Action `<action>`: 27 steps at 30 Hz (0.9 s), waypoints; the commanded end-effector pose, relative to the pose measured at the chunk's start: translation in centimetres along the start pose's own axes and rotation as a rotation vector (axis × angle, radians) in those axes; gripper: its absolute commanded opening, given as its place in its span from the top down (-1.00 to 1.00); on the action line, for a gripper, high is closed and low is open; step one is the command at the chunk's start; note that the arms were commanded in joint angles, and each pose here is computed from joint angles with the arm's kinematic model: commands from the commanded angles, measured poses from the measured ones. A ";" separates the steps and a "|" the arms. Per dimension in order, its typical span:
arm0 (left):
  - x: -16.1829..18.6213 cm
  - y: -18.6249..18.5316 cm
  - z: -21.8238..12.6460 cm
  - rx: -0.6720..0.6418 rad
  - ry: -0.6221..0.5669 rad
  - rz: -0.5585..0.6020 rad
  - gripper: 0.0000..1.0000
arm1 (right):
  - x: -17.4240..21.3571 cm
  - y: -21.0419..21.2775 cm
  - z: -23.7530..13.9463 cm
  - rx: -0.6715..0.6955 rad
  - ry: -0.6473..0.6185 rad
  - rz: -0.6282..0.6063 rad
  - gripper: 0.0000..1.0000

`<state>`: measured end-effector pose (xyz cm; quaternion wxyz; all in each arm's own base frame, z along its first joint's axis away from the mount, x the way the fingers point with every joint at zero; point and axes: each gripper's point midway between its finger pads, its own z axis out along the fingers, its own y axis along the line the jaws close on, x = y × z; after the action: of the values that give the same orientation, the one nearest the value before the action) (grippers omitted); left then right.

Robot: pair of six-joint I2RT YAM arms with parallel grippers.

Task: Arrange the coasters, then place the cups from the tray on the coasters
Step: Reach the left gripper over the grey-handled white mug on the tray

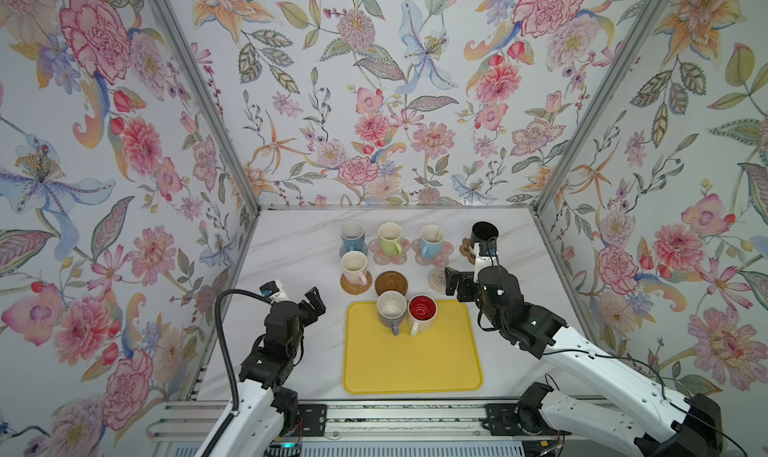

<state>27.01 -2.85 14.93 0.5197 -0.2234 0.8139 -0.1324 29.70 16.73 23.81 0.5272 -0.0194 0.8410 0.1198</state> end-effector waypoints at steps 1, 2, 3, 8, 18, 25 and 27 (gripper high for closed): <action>-0.7 -2.0 -0.3 0.090 0.017 -0.021 -0.97 | 0.0 0.4 0.6 -0.023 0.008 0.037 -0.98; -0.5 -2.3 -0.3 0.105 0.032 -0.021 -0.97 | 0.1 0.3 0.8 -0.021 0.014 0.039 -0.98; -0.2 -2.6 -0.4 0.119 0.051 -0.020 -0.96 | 0.2 0.3 0.9 -0.021 0.018 0.041 -0.98; 1.6 -4.4 -0.4 0.182 0.180 -0.027 -0.84 | 1.0 0.0 1.6 -0.013 0.047 0.054 -0.98; 4.7 -8.3 -2.3 0.164 0.288 0.079 -0.80 | 1.9 -0.4 2.3 -0.017 0.075 0.075 -0.99; 8.6 -11.6 -3.5 0.190 0.369 0.173 -0.65 | 2.3 -0.7 2.2 -0.015 0.080 0.088 -0.98; 9.7 -12.4 -3.7 0.179 0.396 0.213 -0.63 | 2.3 -0.8 2.1 -0.017 0.076 0.091 -0.99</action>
<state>22.94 -18.22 14.21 0.3754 -0.0511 0.8997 -0.2169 30.71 16.77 20.67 0.4852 0.0018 0.8629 0.1411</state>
